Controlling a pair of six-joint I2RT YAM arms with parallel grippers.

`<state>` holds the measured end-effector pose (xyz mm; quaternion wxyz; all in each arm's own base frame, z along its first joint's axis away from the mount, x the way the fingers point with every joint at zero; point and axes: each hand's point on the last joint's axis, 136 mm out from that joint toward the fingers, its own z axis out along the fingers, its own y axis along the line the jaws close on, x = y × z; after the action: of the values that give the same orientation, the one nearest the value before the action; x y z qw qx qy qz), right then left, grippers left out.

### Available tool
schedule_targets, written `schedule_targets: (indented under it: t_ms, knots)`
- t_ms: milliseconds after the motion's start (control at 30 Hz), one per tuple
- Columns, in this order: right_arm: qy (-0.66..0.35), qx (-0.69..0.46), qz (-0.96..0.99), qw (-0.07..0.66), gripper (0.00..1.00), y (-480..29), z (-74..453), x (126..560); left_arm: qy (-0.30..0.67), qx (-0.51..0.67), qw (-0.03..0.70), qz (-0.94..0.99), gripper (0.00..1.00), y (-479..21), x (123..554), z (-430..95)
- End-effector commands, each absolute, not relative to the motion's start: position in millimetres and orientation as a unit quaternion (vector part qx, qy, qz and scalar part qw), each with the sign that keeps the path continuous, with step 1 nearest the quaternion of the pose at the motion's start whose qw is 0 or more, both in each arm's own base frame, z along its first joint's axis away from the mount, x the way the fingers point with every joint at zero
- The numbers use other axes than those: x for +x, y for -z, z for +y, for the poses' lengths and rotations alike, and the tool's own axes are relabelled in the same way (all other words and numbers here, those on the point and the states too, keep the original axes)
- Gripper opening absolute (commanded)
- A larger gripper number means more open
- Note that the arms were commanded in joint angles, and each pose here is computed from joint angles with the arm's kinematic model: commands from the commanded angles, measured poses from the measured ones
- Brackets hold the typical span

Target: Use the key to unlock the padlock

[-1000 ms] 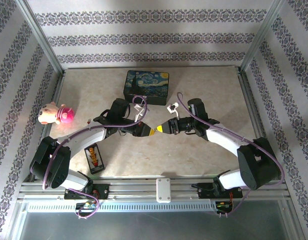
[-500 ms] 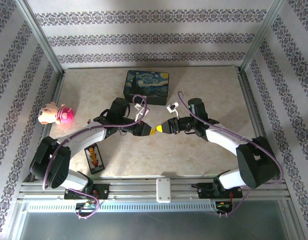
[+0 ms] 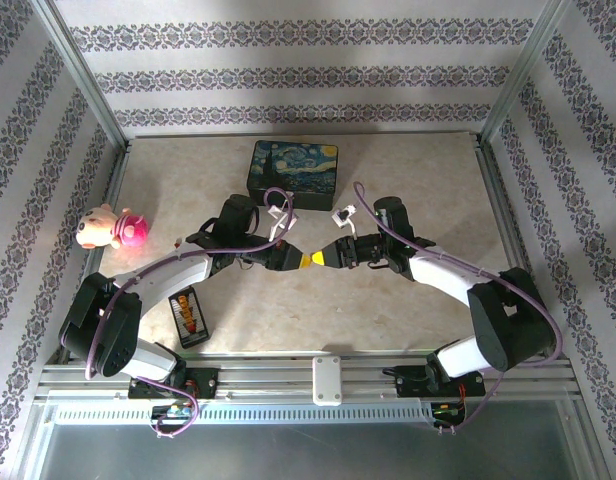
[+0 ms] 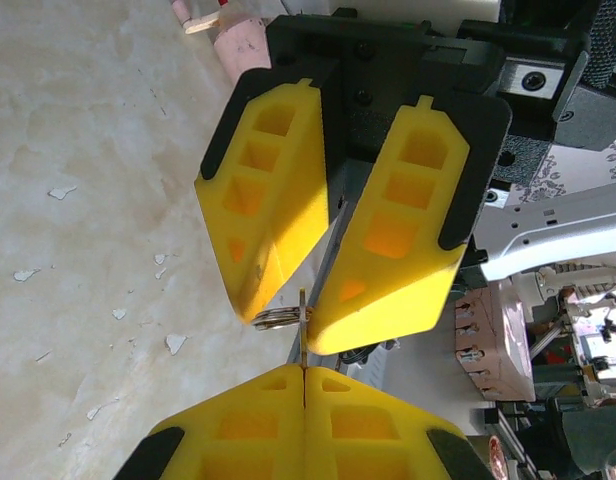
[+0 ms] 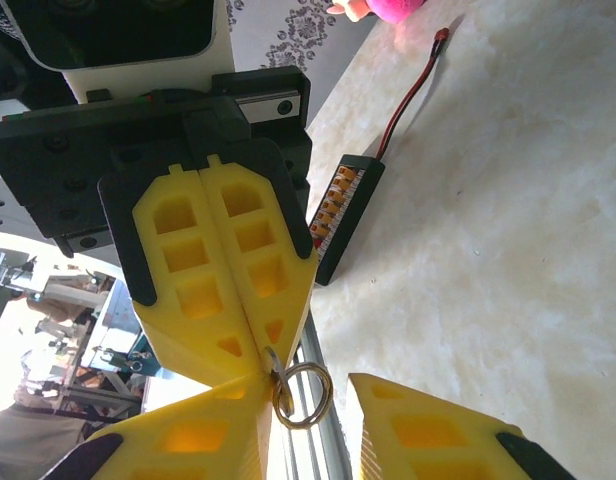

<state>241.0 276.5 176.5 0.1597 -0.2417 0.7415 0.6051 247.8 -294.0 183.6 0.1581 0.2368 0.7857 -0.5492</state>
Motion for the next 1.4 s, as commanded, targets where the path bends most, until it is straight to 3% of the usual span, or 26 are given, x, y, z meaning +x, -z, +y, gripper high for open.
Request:
schedule_targets:
  t_ms: [0,233,367,500,567,633,1033,1200,1367]
  knots:
    - [-0.615,-0.266,0.722,0.173,0.25,-191,283,243,0.568,0.25,0.173,0.765,0.0,-197,248,-293]
    - [-0.611,-0.265,0.723,0.182,0.0,-192,281,245,0.566,0.244,0.176,0.767,0.0,-198,249,-291]
    - [-0.602,-0.256,0.732,0.192,0.0,-189,276,246,0.569,0.232,0.182,0.768,0.0,-200,252,-287]
    - [-0.591,-0.247,0.741,0.202,0.0,-187,273,248,0.575,0.222,0.185,0.766,0.23,-204,256,-285]
    - [-0.586,-0.244,0.744,0.207,0.0,-187,272,249,0.575,0.22,0.189,0.765,0.4,-206,257,-285]
    - [-0.58,-0.24,0.749,0.212,0.0,-186,271,251,0.573,0.218,0.196,0.765,0.44,-209,259,-283]
    - [-0.524,-0.14,0.794,0.275,0.0,-189,264,283,0.506,0.117,0.321,0.792,0.52,-207,293,-255]
    - [-0.528,-0.114,0.786,0.299,0.0,-205,264,284,0.51,0.076,0.379,0.769,0.48,-219,307,-246]
    - [-0.533,-0.085,0.781,0.314,0.0,-221,262,289,0.526,0.107,0.429,0.727,0.47,-244,307,-250]
